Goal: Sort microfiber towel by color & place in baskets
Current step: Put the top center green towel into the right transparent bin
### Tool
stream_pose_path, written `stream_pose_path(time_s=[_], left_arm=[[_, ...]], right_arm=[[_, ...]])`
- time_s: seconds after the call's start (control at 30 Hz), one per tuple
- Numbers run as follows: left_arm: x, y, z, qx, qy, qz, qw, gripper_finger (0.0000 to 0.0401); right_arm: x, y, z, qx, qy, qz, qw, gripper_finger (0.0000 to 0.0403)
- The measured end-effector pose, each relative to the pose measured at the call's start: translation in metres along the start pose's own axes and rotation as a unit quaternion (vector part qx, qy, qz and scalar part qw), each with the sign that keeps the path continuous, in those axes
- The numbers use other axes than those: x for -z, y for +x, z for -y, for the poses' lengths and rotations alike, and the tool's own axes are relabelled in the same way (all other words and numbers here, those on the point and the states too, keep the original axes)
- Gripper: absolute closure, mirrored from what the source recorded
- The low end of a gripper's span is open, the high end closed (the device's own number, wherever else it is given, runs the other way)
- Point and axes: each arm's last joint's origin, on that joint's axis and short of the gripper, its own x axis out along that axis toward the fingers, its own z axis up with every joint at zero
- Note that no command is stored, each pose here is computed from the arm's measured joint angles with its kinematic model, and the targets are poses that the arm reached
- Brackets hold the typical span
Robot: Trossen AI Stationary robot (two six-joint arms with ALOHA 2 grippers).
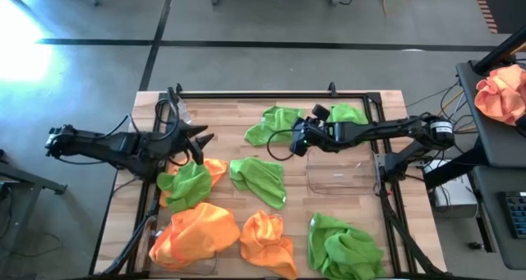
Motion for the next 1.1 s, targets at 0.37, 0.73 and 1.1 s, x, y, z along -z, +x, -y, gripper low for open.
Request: stream_pose_path(time_s=[0.37,0.73,1.1], left_arm=[[-0.011,0.029,0.003,0.019,0.012,0.027,0.999,0.0227],[-0.011,0.07,0.002,0.052,0.002,0.014,0.999,0.0227],[-0.017,0.093,0.003,0.052,0.003,0.005,0.999,0.0227]], right_arm=[[0.002,-0.005,-0.012,-0.065,-0.029,0.007,0.997,0.0335],[0.007,0.018,-0.011,-0.097,-0.045,-0.029,0.994,0.0335],[0.012,0.032,-0.019,-0.14,-0.091,-0.043,0.985,0.0335]])
